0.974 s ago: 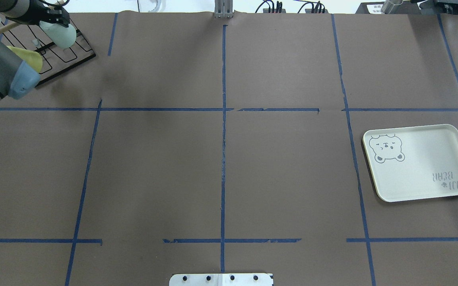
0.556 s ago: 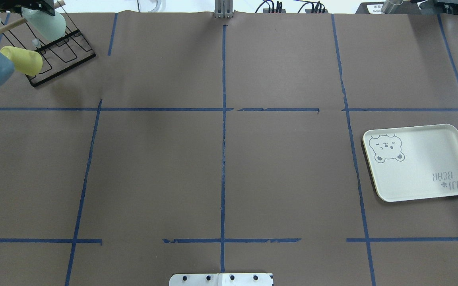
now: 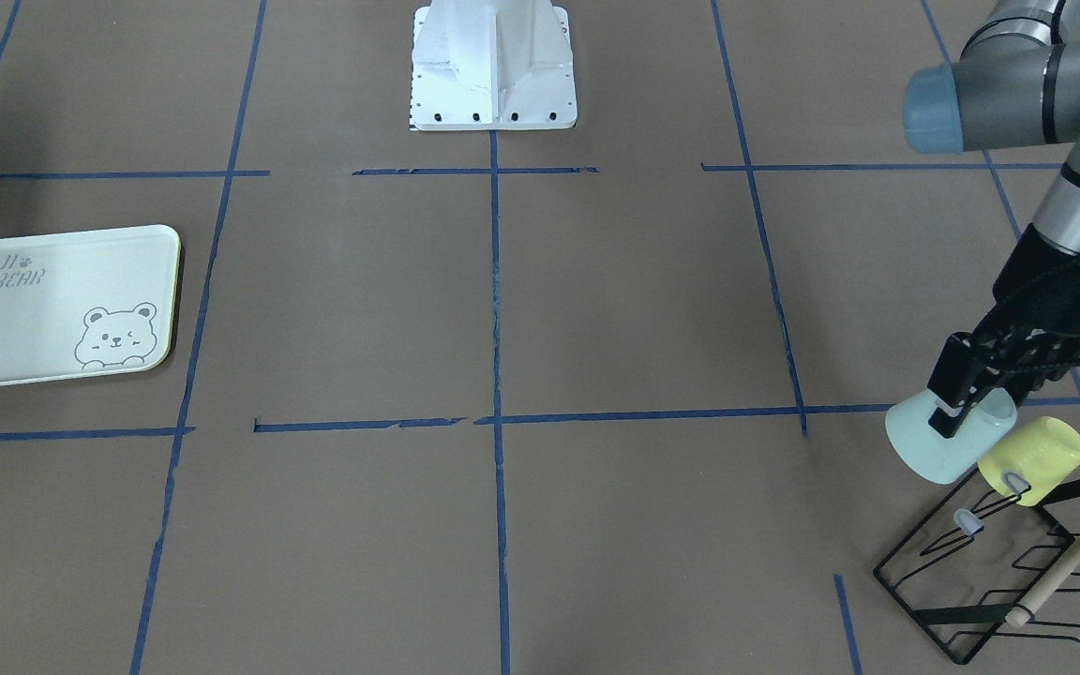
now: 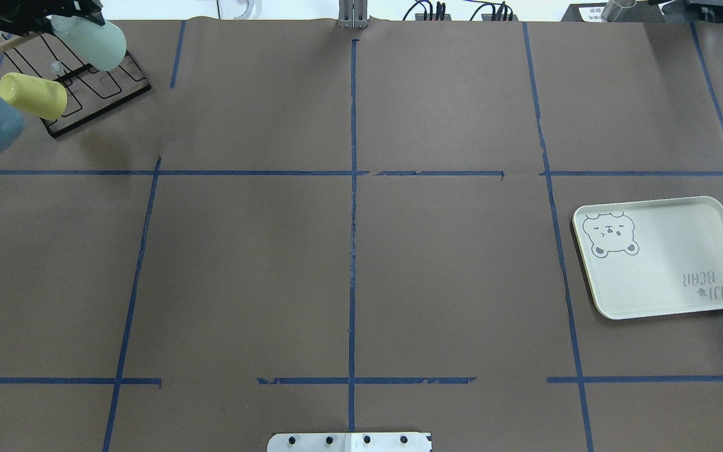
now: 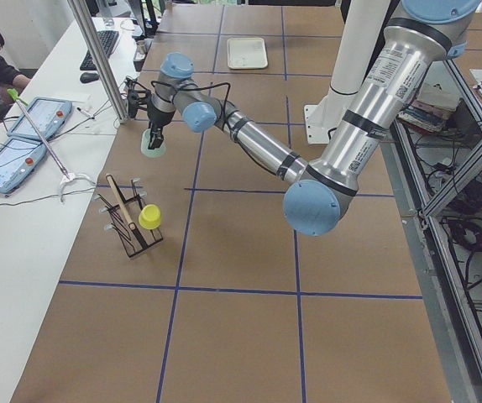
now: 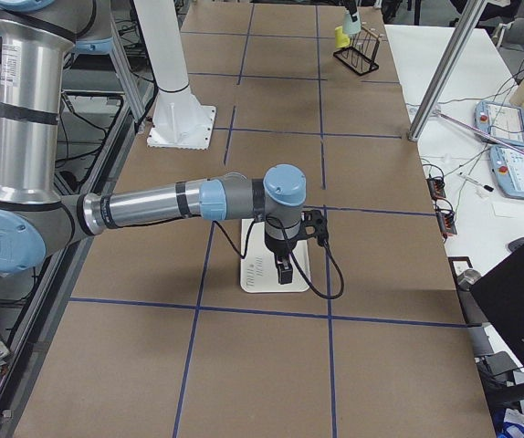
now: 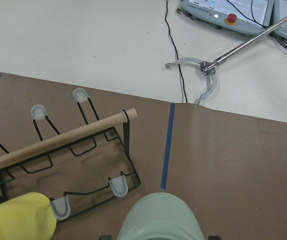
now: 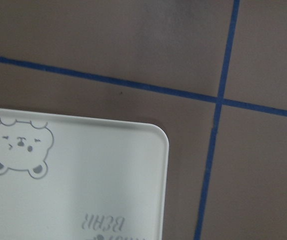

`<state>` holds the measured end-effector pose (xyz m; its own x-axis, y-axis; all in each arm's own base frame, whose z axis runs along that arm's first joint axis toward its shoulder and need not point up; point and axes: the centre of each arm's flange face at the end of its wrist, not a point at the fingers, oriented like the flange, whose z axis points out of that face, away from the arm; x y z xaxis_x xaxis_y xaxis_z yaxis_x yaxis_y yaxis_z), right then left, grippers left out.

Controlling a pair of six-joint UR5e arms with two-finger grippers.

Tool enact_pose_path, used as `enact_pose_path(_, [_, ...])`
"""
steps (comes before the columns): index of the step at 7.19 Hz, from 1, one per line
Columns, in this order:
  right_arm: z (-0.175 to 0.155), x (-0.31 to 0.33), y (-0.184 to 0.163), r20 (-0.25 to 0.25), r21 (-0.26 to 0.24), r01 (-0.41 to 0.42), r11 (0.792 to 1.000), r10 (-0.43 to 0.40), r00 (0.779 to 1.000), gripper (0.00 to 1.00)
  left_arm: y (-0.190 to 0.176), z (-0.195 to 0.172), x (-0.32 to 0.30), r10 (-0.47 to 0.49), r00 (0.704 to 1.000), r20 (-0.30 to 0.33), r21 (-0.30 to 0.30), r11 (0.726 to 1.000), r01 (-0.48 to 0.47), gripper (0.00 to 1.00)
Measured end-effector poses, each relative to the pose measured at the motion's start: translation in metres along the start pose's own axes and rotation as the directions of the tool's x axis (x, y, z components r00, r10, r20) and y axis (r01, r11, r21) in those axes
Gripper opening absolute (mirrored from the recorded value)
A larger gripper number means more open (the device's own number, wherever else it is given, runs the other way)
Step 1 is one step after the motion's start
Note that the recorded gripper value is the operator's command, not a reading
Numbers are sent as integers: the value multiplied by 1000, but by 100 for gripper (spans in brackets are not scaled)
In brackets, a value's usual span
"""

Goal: Left arm grabs green cup and hands to right arm on tray

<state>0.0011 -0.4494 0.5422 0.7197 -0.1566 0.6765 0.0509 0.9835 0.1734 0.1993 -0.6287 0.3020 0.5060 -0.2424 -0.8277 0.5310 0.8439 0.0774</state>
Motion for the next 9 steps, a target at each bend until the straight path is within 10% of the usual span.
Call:
enact_pose_path(4, [35, -207, -58, 312, 162, -253, 954, 194, 930, 100, 68, 18, 45, -143, 969, -200, -73, 989, 131, 20])
enact_pose_path(7, [27, -341, -61, 577, 146, -345, 927, 203, 791, 100, 116, 3, 61, -249, 878, -409, -184, 965, 188, 16])
enact_pose_path(9, [11, -400, -51, 731, 55, -380, 923, 222, 645, 100, 166, -10, 82, -347, 772, -533, -345, 922, 177, 15])
